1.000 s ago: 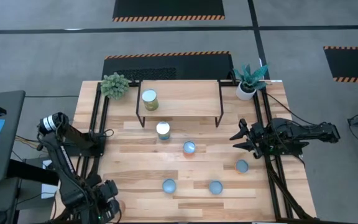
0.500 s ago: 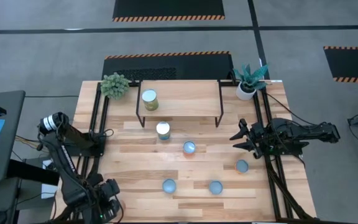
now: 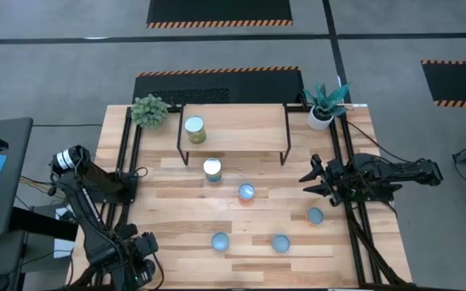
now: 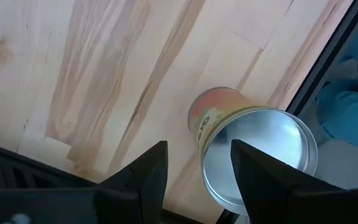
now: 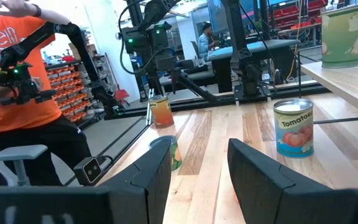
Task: Pick and place cans onto a shelf
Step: Put the canned green beans on the shelf
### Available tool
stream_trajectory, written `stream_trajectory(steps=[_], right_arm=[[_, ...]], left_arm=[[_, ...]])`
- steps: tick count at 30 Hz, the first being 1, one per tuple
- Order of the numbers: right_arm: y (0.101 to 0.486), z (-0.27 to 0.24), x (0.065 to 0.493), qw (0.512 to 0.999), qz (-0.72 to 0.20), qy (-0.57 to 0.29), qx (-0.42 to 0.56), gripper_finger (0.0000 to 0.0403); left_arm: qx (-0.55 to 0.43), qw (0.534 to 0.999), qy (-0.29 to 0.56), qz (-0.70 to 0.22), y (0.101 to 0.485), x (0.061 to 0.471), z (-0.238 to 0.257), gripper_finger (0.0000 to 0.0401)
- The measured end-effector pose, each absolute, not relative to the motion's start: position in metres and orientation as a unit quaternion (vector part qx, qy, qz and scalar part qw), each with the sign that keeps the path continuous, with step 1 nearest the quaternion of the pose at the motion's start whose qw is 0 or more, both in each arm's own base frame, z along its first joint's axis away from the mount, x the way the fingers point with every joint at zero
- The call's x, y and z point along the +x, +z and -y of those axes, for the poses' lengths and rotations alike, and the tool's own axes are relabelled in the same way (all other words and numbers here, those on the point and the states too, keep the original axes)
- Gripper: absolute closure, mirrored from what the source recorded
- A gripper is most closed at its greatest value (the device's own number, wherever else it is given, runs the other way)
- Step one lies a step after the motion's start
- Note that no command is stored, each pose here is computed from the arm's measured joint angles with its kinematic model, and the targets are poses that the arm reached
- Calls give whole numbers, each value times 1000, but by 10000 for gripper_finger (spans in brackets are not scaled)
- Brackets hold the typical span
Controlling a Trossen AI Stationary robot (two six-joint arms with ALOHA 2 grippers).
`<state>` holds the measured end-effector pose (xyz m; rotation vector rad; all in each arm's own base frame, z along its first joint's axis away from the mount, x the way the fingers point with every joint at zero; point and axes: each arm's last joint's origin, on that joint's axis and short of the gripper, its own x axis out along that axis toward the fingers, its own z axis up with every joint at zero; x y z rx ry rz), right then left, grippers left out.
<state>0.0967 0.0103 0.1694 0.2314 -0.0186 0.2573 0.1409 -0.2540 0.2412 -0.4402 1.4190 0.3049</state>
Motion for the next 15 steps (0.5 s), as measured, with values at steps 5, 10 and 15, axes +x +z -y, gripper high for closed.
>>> stream_trajectory(steps=[5,10,15], right_arm=[[169,-10,97,985,9,128,115,221],[169,-10,97,985,9,128,115,221],[169,-10,97,985,9,128,115,221]], left_arm=[[-200,726,140,-643,241,142,253,237],[-214,723,152,-640,241,146,251,237],[-191,731,123,-644,241,150,250,237]])
